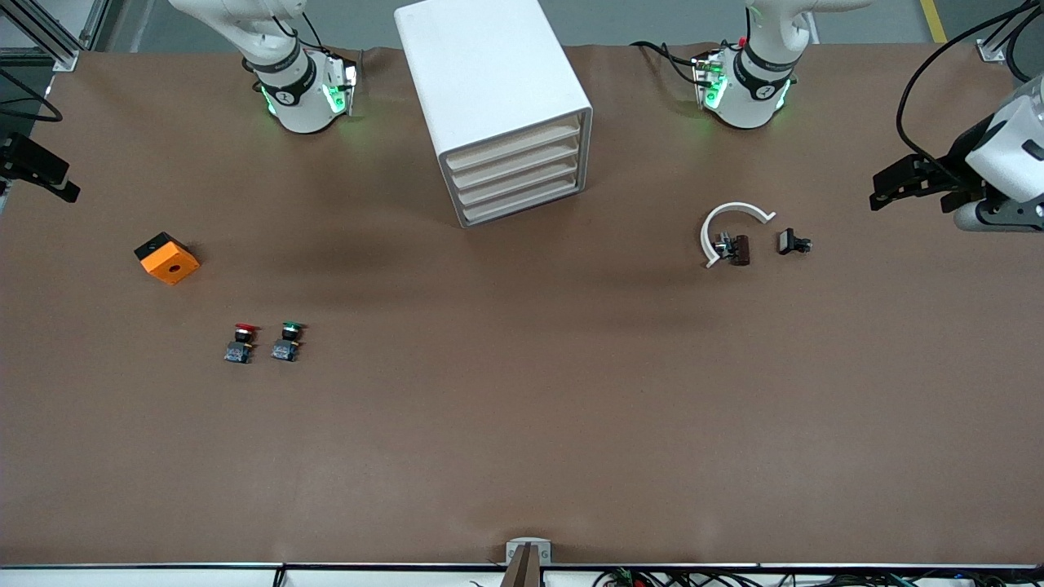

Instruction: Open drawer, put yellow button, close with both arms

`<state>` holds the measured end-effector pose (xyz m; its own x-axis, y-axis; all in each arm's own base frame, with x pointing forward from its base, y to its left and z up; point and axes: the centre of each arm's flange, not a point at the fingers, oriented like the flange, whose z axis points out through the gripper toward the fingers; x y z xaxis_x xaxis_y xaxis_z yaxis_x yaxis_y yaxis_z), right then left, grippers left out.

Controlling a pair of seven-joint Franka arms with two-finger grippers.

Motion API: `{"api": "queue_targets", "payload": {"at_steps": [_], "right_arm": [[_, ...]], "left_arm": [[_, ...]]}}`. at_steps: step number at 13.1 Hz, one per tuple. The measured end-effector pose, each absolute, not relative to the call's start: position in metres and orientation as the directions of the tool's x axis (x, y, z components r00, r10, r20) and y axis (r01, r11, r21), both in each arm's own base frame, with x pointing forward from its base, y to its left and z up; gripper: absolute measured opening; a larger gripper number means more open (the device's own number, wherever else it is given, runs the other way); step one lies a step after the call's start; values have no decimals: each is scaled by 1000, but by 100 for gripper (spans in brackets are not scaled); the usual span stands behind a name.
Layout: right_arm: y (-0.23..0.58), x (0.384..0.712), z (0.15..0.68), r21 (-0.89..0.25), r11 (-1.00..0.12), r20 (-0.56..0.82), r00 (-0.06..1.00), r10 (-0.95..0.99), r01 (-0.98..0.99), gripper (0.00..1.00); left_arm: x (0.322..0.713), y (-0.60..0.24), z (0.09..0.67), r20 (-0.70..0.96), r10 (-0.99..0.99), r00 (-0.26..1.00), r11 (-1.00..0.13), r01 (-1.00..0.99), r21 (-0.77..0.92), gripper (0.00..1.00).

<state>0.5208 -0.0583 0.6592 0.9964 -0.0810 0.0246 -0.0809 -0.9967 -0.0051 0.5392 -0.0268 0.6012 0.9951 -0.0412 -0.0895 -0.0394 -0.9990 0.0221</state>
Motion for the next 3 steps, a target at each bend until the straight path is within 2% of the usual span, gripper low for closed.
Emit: {"api": "queue_targets", "payload": {"at_steps": [3], "right_arm": [[-57, 520, 659, -10, -997, 19, 997, -80, -80, 100]], "left_arm": [[541, -27, 602, -87, -42, 995, -999, -40, 22, 100]]}}
